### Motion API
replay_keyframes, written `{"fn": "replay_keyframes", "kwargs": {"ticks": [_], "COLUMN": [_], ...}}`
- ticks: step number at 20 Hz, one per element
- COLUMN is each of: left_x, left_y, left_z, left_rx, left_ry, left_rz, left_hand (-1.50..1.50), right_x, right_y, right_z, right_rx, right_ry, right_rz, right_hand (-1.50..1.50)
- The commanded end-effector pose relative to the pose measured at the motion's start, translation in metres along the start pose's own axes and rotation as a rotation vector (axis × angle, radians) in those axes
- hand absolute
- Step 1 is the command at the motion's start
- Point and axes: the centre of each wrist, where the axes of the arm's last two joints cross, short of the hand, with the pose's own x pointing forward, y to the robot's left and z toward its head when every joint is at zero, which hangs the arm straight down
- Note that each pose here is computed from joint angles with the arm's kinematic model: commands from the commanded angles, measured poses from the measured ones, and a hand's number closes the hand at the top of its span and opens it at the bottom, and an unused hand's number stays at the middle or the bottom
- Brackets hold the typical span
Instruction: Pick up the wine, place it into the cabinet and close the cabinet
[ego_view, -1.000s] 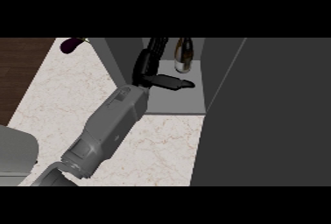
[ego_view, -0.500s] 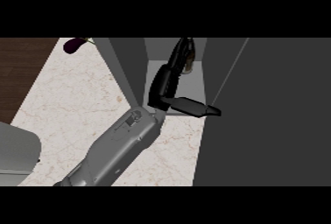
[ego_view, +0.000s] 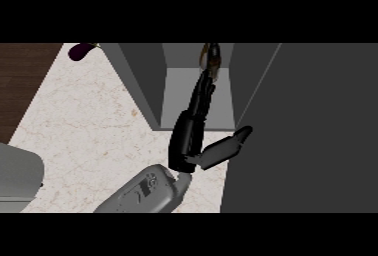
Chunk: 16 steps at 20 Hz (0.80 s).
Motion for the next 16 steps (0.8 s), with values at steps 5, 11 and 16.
{"fn": "replay_keyframes", "kwargs": {"ticks": [5,11,16], "left_x": [0.03,0.054,0.063], "left_y": [-0.01,0.004,0.042], "left_z": [0.071,0.118,0.137], "left_rx": [0.043,-0.051,-0.075], "left_ry": [-0.011,0.023,-0.002], "left_rz": [0.142,0.163,0.163], "left_hand": [1.5,1.5,1.5], "right_x": [0.004,0.006,0.002], "right_y": [0.017,0.005,0.019], "right_z": [0.017,0.013,0.018], "right_rx": [0.014,-0.001,0.171], "right_ry": [-0.032,-0.003,0.034], "right_rz": [0.003,0.026,-0.021], "right_hand": [-1.5,-1.5,1.5]}}
